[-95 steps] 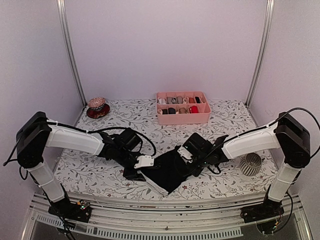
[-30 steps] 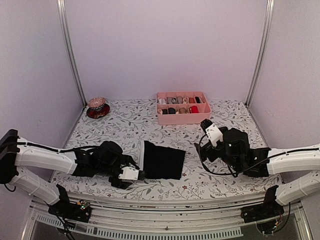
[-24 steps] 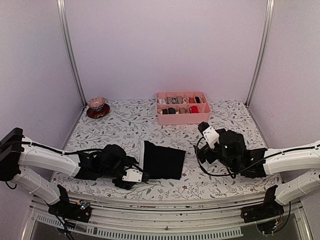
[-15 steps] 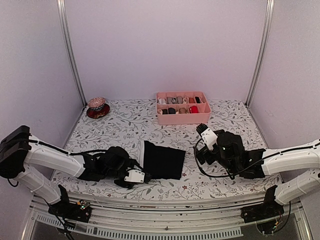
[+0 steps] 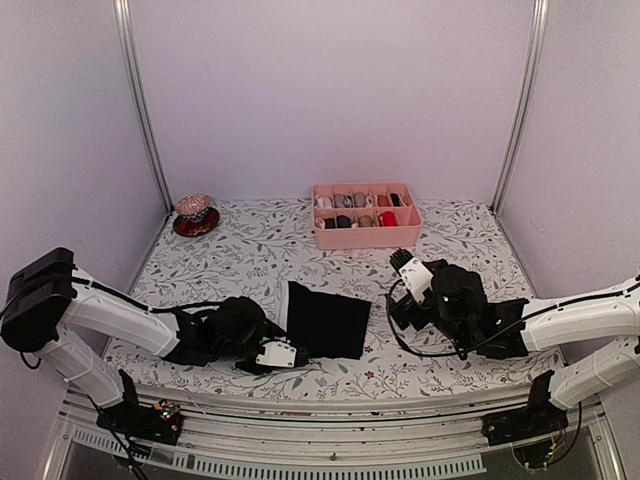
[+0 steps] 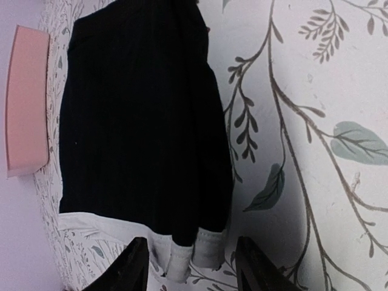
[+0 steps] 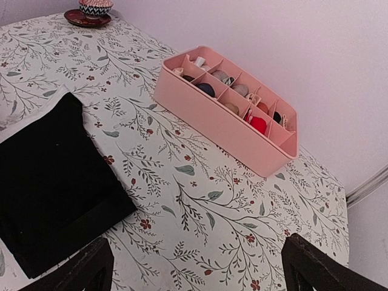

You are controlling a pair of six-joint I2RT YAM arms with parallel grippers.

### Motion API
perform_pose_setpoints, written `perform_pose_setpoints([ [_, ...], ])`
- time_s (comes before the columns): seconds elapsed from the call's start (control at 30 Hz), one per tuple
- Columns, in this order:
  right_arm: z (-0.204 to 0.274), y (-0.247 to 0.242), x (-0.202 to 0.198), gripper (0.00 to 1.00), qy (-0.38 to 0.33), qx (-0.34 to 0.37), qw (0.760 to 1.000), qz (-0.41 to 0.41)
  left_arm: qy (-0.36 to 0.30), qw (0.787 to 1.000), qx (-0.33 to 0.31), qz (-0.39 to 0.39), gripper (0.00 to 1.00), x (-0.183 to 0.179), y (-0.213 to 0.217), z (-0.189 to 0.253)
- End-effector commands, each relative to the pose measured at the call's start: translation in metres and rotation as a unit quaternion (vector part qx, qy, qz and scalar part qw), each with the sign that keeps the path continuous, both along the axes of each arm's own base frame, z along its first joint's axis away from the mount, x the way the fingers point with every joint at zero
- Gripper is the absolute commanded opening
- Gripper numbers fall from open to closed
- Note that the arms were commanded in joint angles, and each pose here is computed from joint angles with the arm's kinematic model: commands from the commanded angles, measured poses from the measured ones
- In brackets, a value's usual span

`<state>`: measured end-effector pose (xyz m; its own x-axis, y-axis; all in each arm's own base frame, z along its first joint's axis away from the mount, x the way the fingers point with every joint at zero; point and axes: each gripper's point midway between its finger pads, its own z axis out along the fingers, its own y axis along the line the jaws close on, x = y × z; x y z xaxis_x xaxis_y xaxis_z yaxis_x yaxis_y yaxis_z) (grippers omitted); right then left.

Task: Roll the underwear
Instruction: Pick up the underwear from the center of the board.

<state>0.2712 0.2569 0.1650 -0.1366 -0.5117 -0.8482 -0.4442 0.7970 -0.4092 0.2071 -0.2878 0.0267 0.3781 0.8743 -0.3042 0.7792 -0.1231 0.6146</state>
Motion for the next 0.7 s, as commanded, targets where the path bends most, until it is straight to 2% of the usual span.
perform_pose_setpoints([
  [0.0, 0.005, 0.013, -0.006, 0.99, -0.016, 0.001, 1.0, 0.027, 0.014, 1.0, 0.022, -0.012, 0.47, -0.009, 0.0, -0.012],
  [0.07, 0.003, 0.022, -0.013, 0.99, -0.025, -0.011, 0.998, 0.06, 0.01, 1.0, 0.019, -0.009, 0.33, -0.007, -0.001, -0.009],
  [0.17, -0.002, 0.033, -0.02, 0.99, -0.032, -0.024, 0.995, 0.091, 0.006, 1.0, 0.008, -0.01, 0.21, -0.006, -0.002, -0.002],
  [0.33, -0.01, 0.05, -0.022, 0.98, -0.019, -0.028, 0.993, 0.115, 0.001, 1.0, -0.013, -0.01, 0.16, -0.001, -0.003, 0.013],
  [0.47, -0.017, 0.07, -0.02, 0.84, 0.02, -0.005, 0.991, 0.133, 0.001, 1.0, -0.023, -0.014, 0.13, 0.001, -0.002, 0.021],
  [0.53, -0.019, 0.078, -0.013, 0.68, 0.047, 0.007, 0.989, 0.137, 0.003, 0.999, -0.028, -0.019, 0.13, 0.0, -0.002, 0.025],
  [0.67, -0.03, 0.084, 0.004, 0.46, 0.112, 0.023, 0.983, 0.143, 0.009, 0.999, -0.038, -0.026, 0.13, 0.0, -0.002, 0.032],
])
